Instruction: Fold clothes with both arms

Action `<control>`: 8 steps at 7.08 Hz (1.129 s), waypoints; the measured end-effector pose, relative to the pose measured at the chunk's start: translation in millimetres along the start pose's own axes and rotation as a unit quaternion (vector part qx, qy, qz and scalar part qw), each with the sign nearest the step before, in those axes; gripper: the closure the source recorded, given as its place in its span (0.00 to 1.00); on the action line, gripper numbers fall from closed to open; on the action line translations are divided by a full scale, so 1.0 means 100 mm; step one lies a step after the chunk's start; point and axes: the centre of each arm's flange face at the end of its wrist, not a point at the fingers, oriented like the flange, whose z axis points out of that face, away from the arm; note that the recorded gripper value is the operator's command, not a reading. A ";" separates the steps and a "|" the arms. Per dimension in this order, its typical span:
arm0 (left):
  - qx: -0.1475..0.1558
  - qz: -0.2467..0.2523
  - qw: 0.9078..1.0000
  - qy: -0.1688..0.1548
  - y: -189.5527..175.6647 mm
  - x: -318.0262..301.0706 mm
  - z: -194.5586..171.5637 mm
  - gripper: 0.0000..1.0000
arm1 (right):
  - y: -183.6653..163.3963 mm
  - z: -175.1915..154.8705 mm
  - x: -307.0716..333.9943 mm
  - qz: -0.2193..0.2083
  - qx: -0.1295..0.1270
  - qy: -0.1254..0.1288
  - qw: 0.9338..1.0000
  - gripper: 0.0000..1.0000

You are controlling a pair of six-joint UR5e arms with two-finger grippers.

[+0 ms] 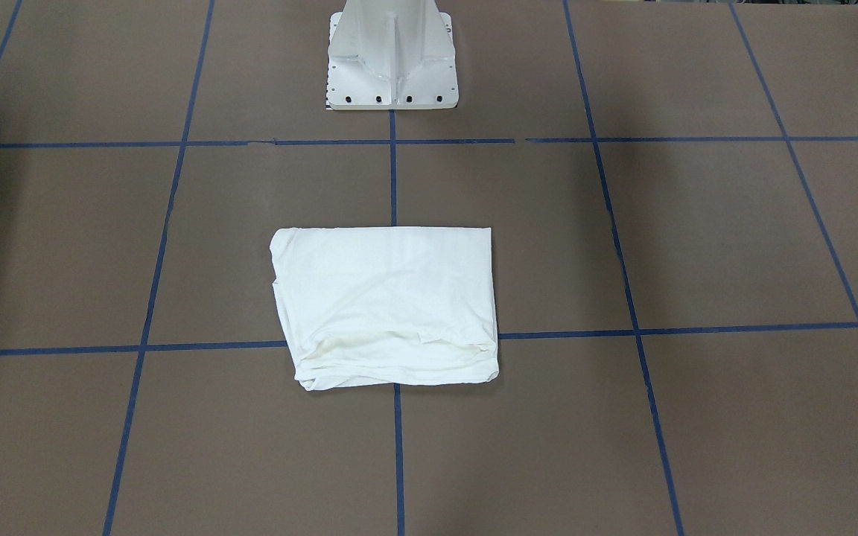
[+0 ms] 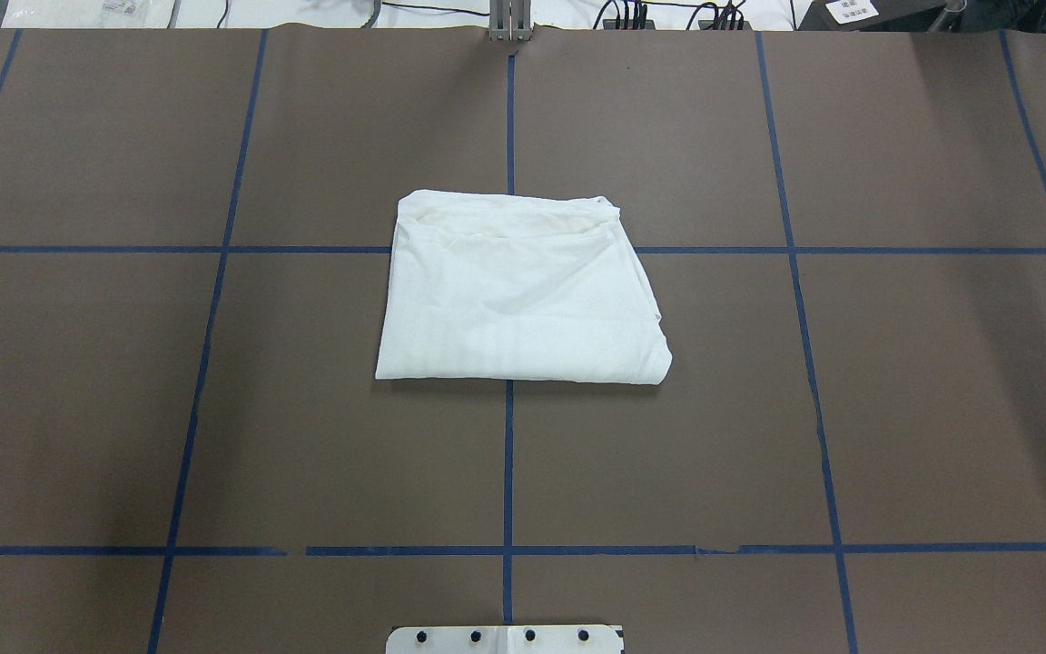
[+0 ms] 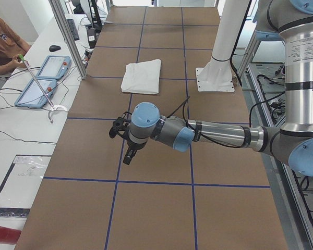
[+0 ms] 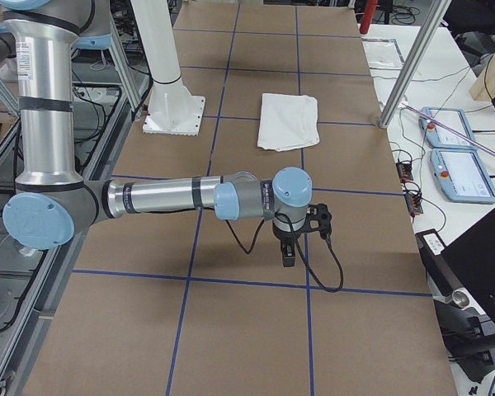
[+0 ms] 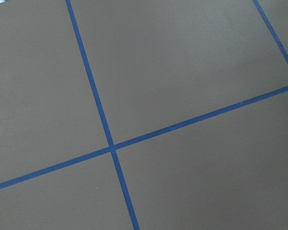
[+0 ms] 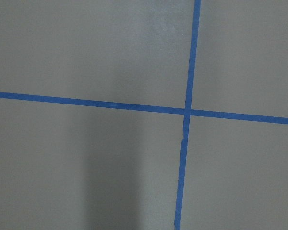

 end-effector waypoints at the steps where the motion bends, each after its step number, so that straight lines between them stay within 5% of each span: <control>1: 0.000 0.000 1.000 0.001 0.00 0.01 0.00 0.00 | -0.01 -0.01 -0.01 0.000 0.001 0.000 1.000 0.00; 8: 0.004 0.004 1.000 -0.001 -0.05 0.03 -0.02 0.00 | -0.09 -0.05 -0.10 -0.009 0.006 -0.002 1.000 0.00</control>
